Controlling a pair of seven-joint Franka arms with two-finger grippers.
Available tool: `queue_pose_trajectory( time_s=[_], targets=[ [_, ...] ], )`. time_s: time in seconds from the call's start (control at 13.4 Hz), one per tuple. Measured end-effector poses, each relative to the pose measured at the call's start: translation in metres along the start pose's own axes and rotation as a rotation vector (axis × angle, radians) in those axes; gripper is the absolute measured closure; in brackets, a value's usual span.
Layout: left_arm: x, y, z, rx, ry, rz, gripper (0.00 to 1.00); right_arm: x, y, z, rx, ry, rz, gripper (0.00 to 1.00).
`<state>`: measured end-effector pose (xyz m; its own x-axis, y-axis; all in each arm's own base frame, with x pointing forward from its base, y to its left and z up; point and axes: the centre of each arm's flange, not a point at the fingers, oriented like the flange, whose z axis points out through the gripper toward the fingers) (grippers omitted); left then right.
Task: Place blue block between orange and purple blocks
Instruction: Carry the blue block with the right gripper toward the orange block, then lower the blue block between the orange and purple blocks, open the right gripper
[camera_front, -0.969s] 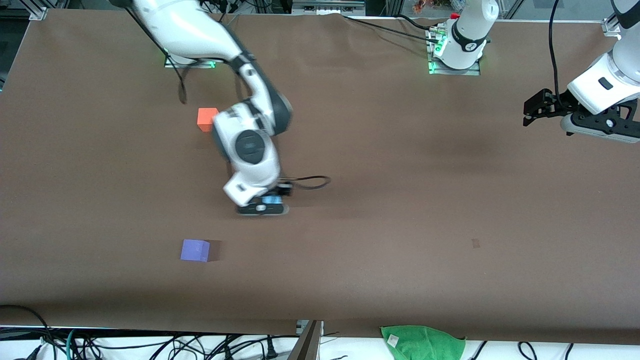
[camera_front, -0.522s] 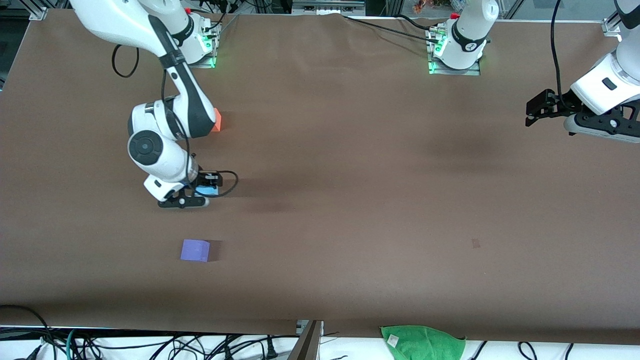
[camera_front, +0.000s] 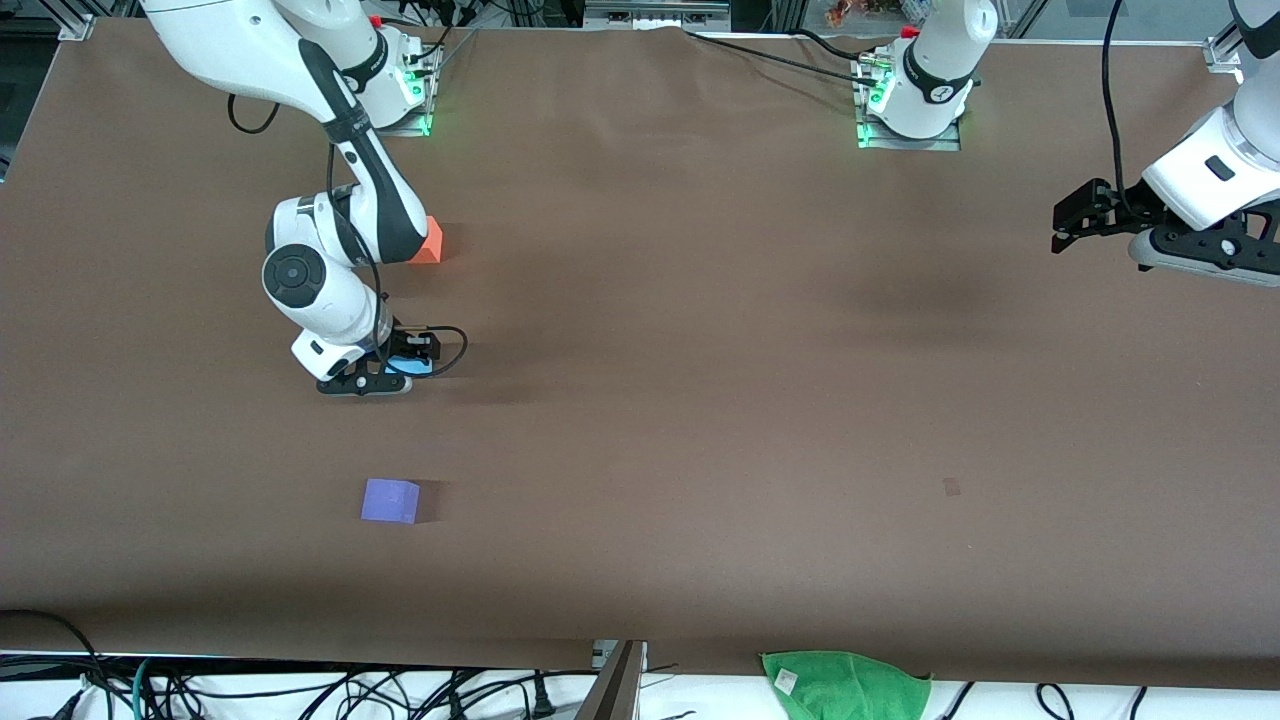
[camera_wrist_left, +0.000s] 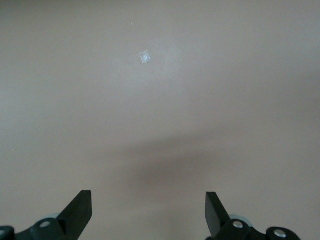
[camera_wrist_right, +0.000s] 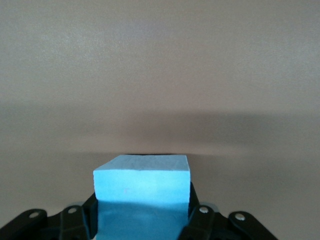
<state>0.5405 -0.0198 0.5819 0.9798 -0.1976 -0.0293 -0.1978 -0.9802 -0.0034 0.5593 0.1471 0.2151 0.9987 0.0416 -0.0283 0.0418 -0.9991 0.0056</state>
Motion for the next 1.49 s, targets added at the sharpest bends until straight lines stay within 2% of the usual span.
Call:
queue_pose_trajectory(
  time_s=[0.22,0.67,0.82,0.89,0.97,1.19,1.49],
  targets=[
    [0.005,0.000,-0.004,0.001,0.011,0.003,0.00,-0.001,0.001,0.002,0.026,0.006,0.033,0.37],
    [0.008,0.000,-0.003,-0.002,0.004,0.004,0.00,-0.006,0.002,0.012,0.029,0.011,0.040,0.37],
    [0.009,0.001,-0.005,-0.001,0.008,0.006,0.00,-0.006,0.002,0.011,0.030,0.014,0.041,0.22],
    [0.010,0.002,-0.007,-0.001,0.011,0.008,0.00,-0.006,0.002,0.009,0.031,0.017,0.041,0.09],
    [0.011,0.003,-0.007,-0.001,0.013,0.011,0.00,-0.004,0.002,0.005,0.033,0.021,0.041,0.02],
    [0.015,0.003,-0.005,-0.002,0.011,0.012,0.00,0.003,0.002,-0.025,0.041,0.022,0.044,0.01],
    [0.017,0.003,-0.005,-0.002,0.012,0.013,0.00,0.009,0.003,-0.101,0.067,0.048,0.046,0.00]
  ],
)
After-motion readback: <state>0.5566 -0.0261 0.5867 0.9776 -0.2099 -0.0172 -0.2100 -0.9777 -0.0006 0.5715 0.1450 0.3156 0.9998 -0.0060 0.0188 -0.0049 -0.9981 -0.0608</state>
